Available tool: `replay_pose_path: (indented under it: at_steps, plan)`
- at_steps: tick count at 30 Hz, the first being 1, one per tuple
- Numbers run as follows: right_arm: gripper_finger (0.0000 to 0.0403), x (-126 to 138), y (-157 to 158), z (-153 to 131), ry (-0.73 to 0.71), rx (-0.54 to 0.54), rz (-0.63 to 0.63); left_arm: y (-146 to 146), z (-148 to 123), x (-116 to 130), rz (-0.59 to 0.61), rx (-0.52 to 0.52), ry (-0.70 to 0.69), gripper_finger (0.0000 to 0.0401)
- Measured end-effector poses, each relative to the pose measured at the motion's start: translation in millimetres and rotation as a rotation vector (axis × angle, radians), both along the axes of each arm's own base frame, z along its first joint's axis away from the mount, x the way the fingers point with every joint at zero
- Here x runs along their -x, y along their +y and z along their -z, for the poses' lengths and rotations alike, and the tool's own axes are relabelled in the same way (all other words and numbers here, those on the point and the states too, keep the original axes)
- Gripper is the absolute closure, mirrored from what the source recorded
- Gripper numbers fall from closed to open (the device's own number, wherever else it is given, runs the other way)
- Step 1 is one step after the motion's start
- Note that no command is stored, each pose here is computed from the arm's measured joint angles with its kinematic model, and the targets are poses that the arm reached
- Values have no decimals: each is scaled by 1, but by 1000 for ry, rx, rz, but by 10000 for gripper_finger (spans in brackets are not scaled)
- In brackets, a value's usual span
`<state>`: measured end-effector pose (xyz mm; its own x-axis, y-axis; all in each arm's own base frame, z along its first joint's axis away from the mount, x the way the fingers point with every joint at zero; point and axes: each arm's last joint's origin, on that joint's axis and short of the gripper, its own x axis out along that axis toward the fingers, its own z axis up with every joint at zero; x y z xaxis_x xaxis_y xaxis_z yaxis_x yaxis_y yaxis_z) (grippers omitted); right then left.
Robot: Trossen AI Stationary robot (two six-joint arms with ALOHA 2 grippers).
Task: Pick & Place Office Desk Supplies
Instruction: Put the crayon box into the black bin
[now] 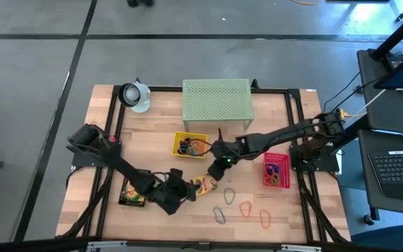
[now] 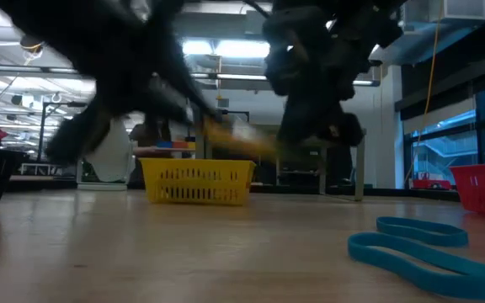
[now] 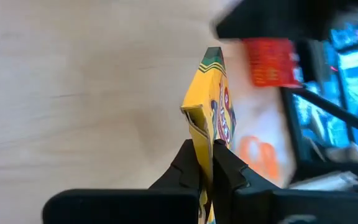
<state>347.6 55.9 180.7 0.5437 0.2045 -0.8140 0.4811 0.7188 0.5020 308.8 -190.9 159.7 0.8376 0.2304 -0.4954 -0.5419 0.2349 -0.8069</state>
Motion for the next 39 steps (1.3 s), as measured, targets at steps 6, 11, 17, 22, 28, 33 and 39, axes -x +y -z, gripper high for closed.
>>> replay_pose_path:
  at_steps: [6,11,17,22,28,33,39]
  plan:
    - [400,16,-5,-14,55,63,-12,-2,-45,31,65,-89,16,399]
    - [396,28,-6,-25,85,137,13,3,-72,88,72,-128,146,399]
    - [395,34,-8,-37,57,159,18,11,-99,149,182,-83,292,399]
    - [395,35,-7,-38,59,156,12,21,-122,174,279,-121,502,399]
    - [394,36,-2,-38,59,143,-16,25,-138,192,402,-212,705,399]
    - [394,36,-2,-38,61,134,-25,19,-135,199,564,-213,805,399]
    - [394,36,0,-38,63,114,-41,14,-135,202,702,-222,842,399]
